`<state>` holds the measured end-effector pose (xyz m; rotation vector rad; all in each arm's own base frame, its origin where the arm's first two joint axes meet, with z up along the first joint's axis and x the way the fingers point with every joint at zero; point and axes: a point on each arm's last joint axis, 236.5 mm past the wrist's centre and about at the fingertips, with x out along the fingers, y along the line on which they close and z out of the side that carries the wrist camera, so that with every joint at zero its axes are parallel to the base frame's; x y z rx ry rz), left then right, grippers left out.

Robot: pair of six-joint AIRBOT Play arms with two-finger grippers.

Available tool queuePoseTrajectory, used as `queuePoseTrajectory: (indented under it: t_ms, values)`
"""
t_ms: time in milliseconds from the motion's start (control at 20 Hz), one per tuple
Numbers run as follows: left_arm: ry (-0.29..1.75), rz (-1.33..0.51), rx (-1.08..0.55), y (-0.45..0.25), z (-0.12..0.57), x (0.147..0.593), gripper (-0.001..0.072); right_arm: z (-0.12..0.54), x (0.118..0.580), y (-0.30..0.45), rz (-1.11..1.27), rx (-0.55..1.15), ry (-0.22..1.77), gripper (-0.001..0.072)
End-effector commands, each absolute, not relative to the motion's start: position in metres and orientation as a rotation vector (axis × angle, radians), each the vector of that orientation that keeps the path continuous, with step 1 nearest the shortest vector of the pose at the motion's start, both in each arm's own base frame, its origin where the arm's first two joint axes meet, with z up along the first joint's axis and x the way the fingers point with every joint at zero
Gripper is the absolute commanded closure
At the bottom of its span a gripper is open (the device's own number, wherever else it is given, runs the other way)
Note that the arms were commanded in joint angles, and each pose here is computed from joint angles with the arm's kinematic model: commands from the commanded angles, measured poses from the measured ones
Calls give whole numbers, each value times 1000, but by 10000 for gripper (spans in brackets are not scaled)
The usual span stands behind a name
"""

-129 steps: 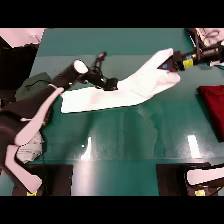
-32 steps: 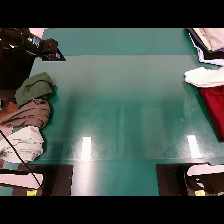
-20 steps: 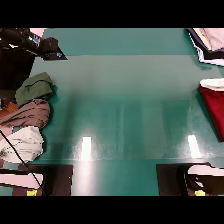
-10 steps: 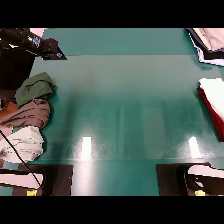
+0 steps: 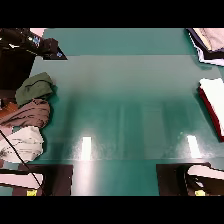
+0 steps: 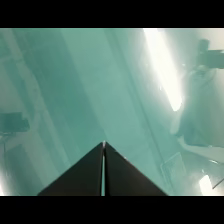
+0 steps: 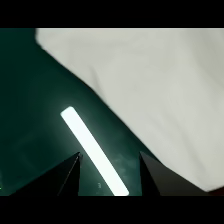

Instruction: Fold the shirts.

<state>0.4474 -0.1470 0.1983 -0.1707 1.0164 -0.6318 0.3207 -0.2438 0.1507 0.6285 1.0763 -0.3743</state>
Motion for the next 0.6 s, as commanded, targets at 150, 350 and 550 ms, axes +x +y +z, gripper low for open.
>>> queuePoseTrajectory:
  t_ms: [150,350,550]
  values:
    - [944,-607,-188,-146,207,464,684,224,396,-119,34,523,941,673]
    - [904,-594,-197,-146,212,472,684,240,414,-45,196,411,942,692]
    - [893,-591,-199,-146,213,475,684,241,417,7,309,345,962,691]
